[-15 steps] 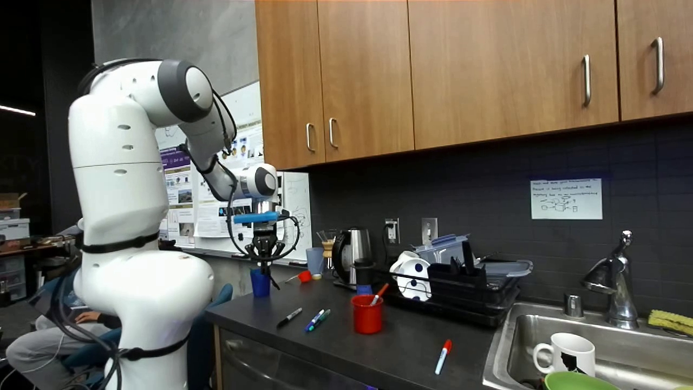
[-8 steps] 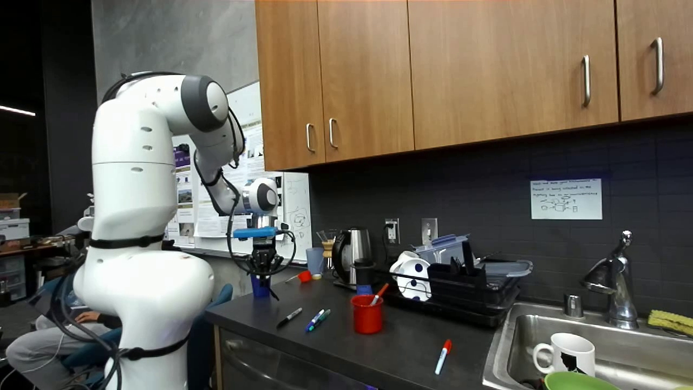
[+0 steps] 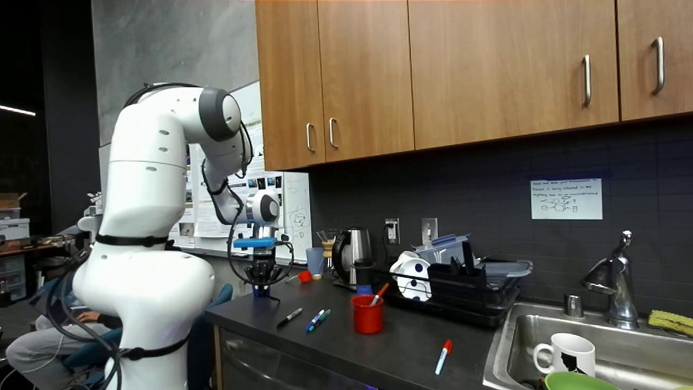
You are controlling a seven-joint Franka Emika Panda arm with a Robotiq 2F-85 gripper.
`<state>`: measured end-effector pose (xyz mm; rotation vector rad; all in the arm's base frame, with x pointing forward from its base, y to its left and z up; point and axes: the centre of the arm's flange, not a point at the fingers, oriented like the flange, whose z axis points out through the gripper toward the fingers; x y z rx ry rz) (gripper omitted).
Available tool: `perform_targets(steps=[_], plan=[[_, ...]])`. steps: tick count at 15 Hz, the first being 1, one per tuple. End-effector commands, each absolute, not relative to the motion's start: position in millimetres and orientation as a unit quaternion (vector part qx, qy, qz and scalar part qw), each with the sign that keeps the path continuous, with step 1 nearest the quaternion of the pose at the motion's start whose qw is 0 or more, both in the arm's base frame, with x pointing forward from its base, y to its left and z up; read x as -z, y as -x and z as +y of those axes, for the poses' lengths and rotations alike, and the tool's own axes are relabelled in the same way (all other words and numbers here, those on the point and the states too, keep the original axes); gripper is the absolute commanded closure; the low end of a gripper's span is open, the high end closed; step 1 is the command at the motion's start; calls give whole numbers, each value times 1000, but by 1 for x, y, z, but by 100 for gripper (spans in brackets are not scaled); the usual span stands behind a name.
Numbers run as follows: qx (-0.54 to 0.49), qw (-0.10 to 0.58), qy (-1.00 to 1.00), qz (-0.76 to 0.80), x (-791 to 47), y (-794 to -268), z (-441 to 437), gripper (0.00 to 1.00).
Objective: Remove the black pen from the orange cup and put it on the countertop
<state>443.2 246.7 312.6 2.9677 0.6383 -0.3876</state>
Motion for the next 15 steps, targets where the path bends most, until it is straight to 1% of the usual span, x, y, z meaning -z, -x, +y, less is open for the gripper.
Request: perform_targets(steps=[1, 3, 5, 9, 10, 15], plan=[[141, 44, -968, 203, -311, -450, 250, 58], [143, 41, -970, 195, -315, -451, 240, 47], [142, 39, -972, 181, -324, -450, 224, 34], [138, 23, -982, 130, -352, -450, 169, 6], [137, 14, -984, 110, -360, -450, 151, 1], [97, -10, -995, 16, -399, -439, 63, 0]])
